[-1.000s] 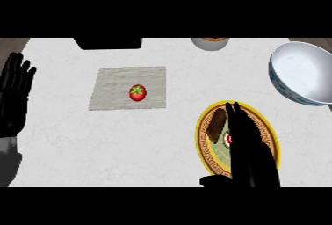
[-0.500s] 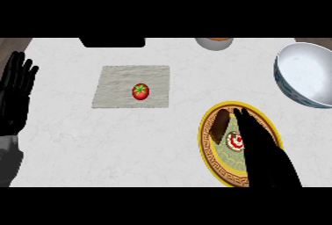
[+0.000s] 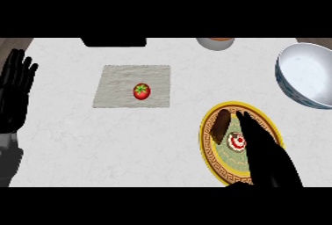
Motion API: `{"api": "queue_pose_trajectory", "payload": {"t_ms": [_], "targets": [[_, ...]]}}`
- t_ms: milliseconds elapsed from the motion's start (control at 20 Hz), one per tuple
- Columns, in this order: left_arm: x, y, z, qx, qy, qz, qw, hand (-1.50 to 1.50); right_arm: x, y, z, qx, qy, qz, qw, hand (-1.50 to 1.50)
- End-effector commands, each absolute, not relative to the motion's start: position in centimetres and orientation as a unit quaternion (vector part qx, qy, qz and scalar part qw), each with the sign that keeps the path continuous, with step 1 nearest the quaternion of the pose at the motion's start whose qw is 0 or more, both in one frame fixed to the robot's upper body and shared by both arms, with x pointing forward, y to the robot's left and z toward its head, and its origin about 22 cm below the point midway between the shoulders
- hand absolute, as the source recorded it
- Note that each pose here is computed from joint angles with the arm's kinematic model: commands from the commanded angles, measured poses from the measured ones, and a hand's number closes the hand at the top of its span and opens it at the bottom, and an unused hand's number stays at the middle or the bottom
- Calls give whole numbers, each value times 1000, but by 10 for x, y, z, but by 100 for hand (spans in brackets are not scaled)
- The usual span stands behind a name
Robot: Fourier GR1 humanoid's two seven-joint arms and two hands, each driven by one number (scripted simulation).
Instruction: Pick the cupcake from the plate and place it in the bowl
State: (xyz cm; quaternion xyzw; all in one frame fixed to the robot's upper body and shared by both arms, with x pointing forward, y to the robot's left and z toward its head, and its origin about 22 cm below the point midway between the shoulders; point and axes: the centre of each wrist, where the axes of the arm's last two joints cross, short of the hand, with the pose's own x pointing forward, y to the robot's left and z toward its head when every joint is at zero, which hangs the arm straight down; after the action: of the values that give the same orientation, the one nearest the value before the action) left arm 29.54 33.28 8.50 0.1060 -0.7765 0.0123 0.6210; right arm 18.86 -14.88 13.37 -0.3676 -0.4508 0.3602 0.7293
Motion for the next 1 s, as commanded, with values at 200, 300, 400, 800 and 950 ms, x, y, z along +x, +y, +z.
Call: {"api": "queue_pose_trajectory", "payload": {"t_ms": [200,300,400,800,950], "targets": [[287,321,73,108,-774,14,623,0,199,-187,105,-397,-377,339,765,-150],[293,344,77,111,-776,12,621,0,209,-184,95,-394,-380,345,763,-150],[283,331,71,113,-775,18,622,0,219,-169,94,-392,-388,345,760,-150],[302,330,97,105,-778,11,619,0,224,-168,52,-382,-413,364,742,-150],[293,332,77,103,-777,14,620,0,219,-170,64,-379,-408,371,743,-150]]}}
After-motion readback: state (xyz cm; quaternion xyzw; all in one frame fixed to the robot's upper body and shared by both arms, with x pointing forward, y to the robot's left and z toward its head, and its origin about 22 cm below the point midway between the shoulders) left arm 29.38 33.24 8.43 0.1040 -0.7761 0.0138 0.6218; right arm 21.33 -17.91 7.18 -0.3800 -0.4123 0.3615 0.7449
